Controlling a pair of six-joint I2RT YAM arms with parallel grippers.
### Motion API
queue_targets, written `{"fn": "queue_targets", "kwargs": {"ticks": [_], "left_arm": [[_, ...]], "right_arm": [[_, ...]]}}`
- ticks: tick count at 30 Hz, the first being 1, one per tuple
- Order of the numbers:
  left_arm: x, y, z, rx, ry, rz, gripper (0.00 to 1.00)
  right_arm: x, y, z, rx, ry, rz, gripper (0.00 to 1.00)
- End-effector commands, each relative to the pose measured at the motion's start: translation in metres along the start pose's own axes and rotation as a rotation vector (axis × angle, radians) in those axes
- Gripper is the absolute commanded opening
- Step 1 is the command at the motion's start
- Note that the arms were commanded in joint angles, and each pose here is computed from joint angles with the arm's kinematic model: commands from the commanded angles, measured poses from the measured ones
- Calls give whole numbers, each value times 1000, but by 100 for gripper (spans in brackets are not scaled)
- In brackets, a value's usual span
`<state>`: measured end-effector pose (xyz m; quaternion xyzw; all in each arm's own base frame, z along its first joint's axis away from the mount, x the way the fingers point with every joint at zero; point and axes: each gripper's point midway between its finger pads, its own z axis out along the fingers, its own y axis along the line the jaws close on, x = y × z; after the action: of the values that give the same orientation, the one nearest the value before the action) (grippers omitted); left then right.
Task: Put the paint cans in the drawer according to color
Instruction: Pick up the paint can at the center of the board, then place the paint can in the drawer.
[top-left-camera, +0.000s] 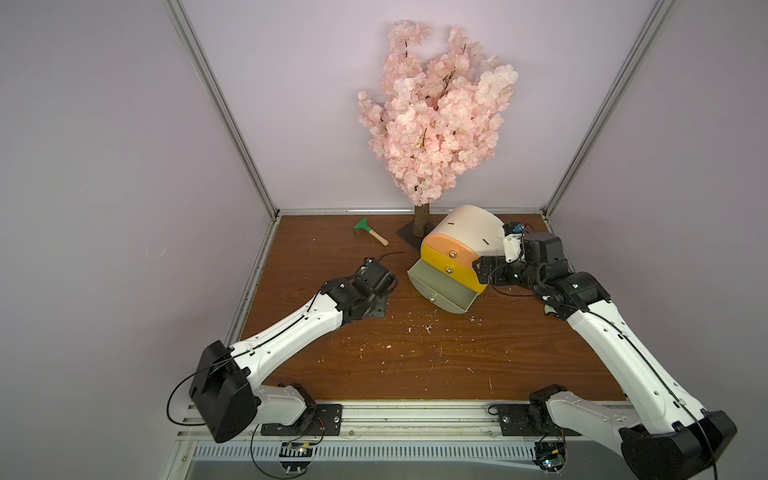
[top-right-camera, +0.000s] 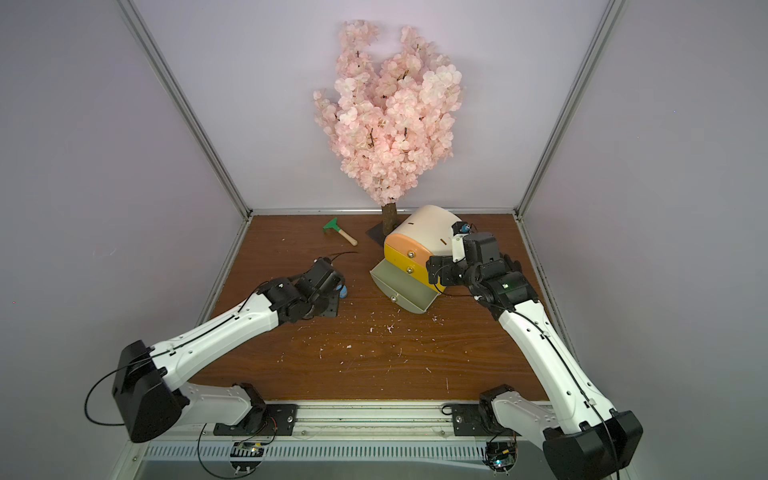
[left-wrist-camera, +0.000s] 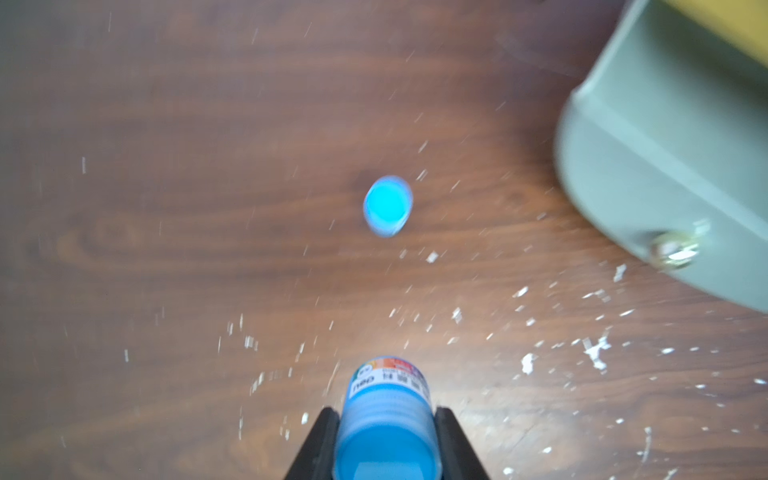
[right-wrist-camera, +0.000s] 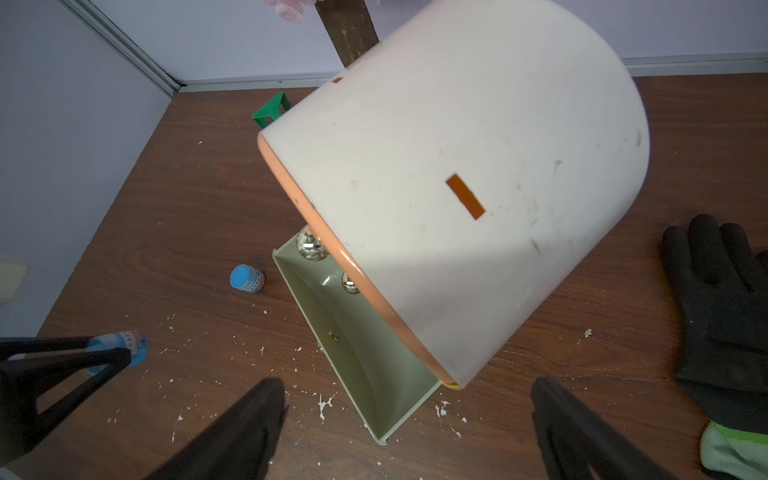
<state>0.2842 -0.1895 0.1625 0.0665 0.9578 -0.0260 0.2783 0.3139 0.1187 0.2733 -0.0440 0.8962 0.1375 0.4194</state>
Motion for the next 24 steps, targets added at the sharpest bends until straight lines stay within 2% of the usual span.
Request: {"fn": "queue_targets", "kwargs": {"ticks": [1, 4, 9, 16, 24], "left_arm": [[-32, -15, 5, -4, -26, 192, 31], [-61, -36, 12, 26, -62, 241, 31], [-88, -73, 31, 113, -83, 279, 30], [-99, -112, 51, 221, -95, 301, 30], [-104, -137, 66, 270, -112, 312, 30]], "right_arm": [[-13, -10, -15, 62, -84, 16, 99], [-15, -19, -23, 105, -109, 24, 99], [-20, -21, -35, 117, -144, 34, 99], [-22, -21, -42, 116, -165, 37, 99], [-23, -21, -44, 112, -171, 38, 99]]}}
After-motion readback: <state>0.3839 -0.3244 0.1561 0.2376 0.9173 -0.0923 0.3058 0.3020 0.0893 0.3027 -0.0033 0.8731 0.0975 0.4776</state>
